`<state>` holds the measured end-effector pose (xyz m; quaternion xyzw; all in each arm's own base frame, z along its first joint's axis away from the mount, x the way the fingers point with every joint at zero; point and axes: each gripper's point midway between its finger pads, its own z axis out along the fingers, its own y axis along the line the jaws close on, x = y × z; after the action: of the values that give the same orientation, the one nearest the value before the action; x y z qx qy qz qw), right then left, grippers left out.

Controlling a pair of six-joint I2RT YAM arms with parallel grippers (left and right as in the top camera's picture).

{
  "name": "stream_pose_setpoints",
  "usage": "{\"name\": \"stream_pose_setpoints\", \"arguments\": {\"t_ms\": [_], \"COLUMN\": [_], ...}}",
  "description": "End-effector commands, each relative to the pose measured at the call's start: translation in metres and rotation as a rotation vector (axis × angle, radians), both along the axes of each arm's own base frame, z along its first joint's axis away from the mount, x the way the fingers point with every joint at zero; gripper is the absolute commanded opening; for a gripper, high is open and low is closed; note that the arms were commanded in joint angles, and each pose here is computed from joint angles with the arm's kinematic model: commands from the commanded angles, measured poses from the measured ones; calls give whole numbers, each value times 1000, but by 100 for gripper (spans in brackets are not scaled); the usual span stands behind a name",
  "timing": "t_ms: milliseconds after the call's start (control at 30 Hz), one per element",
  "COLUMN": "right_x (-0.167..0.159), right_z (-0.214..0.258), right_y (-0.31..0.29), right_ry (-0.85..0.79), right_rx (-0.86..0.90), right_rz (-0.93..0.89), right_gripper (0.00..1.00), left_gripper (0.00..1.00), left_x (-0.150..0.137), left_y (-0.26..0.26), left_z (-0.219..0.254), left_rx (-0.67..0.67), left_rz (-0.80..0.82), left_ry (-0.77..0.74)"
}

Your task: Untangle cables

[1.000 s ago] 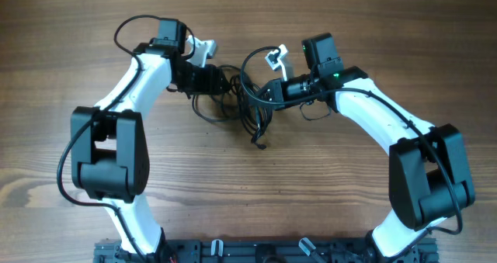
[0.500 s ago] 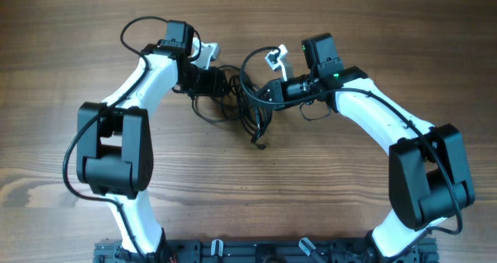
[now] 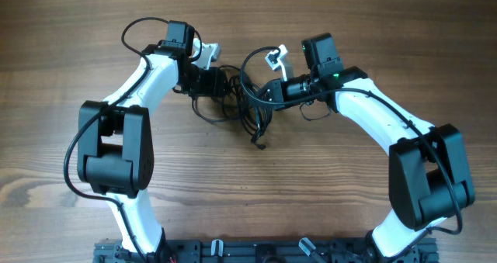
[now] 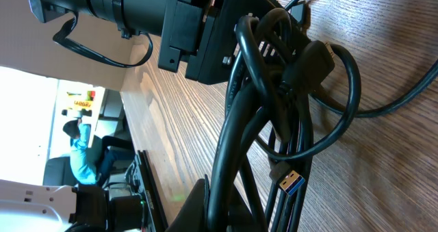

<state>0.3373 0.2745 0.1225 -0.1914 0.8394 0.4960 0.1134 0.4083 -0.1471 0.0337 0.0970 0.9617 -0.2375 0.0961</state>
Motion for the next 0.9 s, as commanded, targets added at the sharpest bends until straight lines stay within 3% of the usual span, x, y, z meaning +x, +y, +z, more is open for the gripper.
{"name": "stream_pose_setpoints", "arguments": {"t_ms": [0, 400, 600, 733, 867], "right_x": [-4, -4, -2, 1, 5], "right_z": [2, 2, 0, -7, -35], "right_y": [3, 3, 2, -1, -21], "right_ry": [-4, -5, -9, -11, 13], "right_rx": [30, 29, 17, -25, -204], "right_rz": [31, 31, 23, -1, -85], "right_gripper": [5, 5, 5, 4, 4], "left_gripper": [58, 61, 16, 5, 4], "left_x": [-5, -11, -7, -4, 0], "left_y": [-4, -15, -17, -16, -12], "left_z": [-11, -30, -29, -28, -23], "left_rx": [-14, 59, 56, 46, 36], "left_rz": [-4, -49, -49, 5, 40], "left_ry": [35, 39, 24, 37, 38]}}
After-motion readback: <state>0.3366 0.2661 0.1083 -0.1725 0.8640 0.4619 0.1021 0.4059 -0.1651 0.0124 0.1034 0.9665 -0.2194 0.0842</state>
